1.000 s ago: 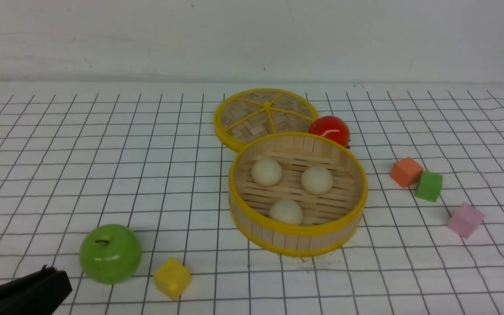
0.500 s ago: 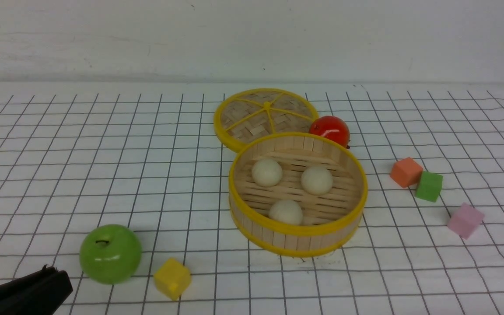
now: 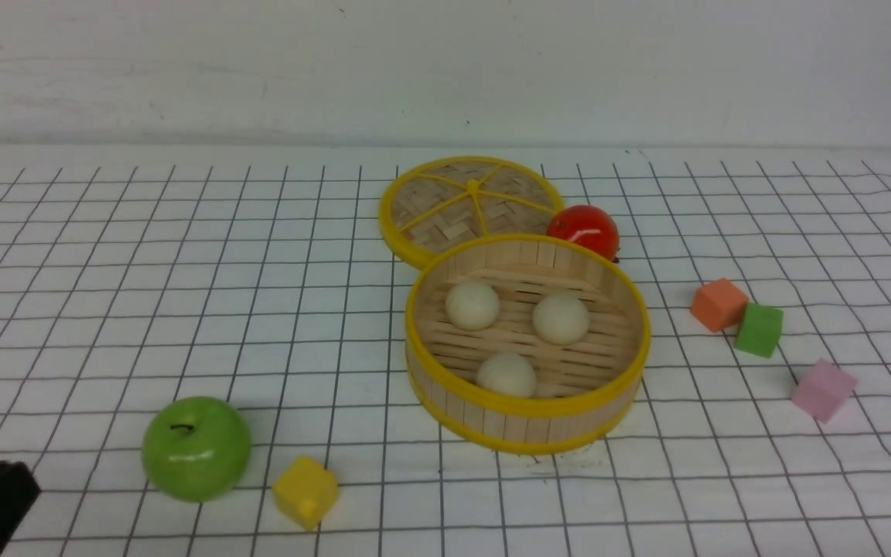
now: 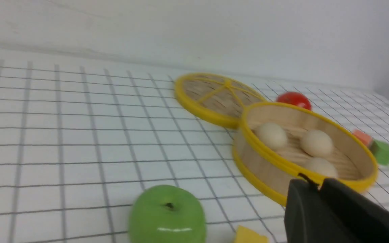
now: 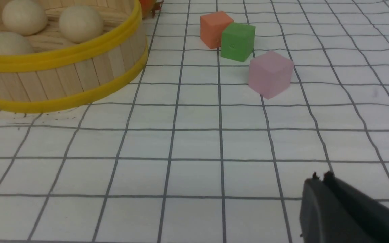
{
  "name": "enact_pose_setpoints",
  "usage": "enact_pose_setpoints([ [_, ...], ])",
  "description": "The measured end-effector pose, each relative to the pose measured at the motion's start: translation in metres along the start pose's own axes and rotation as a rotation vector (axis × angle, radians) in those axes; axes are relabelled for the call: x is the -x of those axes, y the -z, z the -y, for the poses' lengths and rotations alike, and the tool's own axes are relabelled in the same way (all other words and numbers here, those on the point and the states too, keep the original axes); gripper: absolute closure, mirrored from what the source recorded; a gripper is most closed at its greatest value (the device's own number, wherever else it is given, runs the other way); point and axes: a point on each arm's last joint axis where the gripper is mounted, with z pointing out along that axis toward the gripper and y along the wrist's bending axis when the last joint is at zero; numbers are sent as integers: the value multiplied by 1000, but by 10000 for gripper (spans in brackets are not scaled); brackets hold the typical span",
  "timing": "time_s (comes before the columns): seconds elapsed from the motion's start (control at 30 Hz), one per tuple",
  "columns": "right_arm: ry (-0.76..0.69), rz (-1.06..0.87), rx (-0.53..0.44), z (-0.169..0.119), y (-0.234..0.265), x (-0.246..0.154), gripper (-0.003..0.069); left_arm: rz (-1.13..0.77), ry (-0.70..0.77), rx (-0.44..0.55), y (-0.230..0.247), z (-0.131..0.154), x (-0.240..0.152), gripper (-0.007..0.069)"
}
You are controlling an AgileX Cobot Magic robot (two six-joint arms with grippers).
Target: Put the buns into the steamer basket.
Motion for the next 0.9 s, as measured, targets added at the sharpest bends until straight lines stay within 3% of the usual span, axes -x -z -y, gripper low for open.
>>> enact_pose_setpoints([
  [0.13,0,0,0,0,0,0,667,17,15,117,10,-13,-28,638],
  [0.17,0,0,0,0,0,0,667,13,15,103,10,-14,-29,638],
  [0.33,0,1,0,0,0,0,662,-206,74,205,13,-22,-59,638],
  [0.9,0,1,0,0,0,0,654,-222,87,210,14,-22,-61,638],
])
